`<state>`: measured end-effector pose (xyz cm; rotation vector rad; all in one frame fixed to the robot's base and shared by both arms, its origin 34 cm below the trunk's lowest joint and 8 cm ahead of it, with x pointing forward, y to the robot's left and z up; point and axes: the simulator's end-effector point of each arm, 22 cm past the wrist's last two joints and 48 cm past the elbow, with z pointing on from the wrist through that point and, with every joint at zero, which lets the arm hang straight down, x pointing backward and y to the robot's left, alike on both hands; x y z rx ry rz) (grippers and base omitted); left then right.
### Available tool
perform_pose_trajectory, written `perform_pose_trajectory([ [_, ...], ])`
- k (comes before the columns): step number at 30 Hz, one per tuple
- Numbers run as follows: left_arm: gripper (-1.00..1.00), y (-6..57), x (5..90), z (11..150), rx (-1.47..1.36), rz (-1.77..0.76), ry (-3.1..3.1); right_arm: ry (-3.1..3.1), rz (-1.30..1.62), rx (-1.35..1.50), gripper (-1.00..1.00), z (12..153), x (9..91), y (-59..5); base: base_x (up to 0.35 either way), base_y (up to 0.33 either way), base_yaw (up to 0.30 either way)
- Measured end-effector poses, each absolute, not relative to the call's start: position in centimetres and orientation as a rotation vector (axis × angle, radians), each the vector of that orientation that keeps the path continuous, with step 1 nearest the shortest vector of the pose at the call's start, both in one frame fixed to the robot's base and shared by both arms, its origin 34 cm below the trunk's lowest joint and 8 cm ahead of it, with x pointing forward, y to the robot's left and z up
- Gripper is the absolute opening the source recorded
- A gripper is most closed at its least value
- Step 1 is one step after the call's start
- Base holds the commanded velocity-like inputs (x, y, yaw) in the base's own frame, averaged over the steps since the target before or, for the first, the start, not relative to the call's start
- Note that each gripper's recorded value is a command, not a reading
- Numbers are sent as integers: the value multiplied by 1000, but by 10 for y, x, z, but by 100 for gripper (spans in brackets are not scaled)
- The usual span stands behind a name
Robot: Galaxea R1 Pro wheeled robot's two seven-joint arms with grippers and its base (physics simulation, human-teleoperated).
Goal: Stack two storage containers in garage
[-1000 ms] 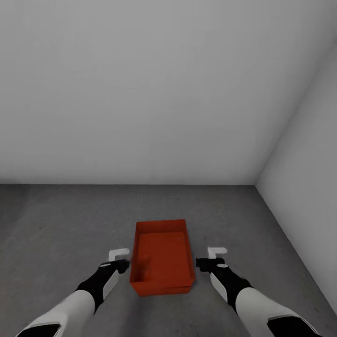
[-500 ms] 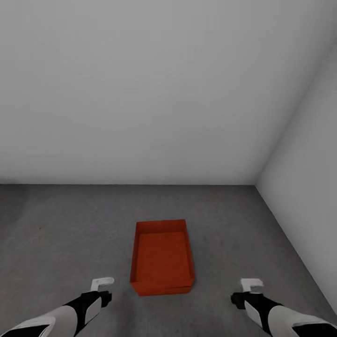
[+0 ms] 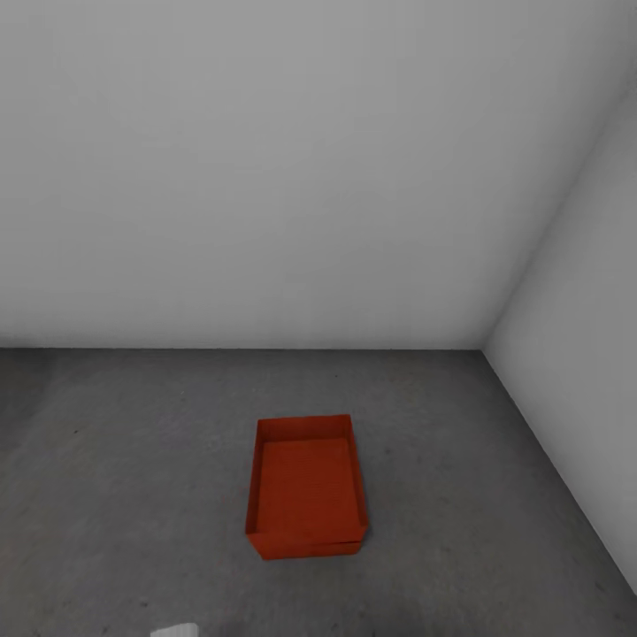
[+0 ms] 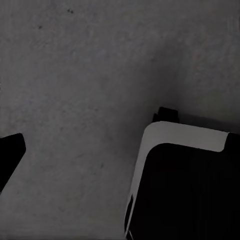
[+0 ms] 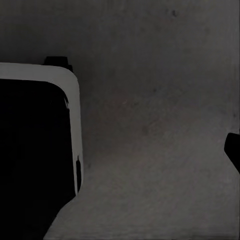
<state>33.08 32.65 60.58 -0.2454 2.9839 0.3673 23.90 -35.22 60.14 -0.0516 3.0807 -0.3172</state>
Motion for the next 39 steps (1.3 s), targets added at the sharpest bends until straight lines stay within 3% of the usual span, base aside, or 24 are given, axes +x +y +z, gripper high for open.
perform_pose_trajectory([
  [13,100,321,276,601,-361,373,3025,3104,-315,-64,100,602,208,-351,-36,0,0],
  [39,100,302,255,599,-363,343,3065,3107,-302,-75,100,601,208,-345,-335,48,0],
])
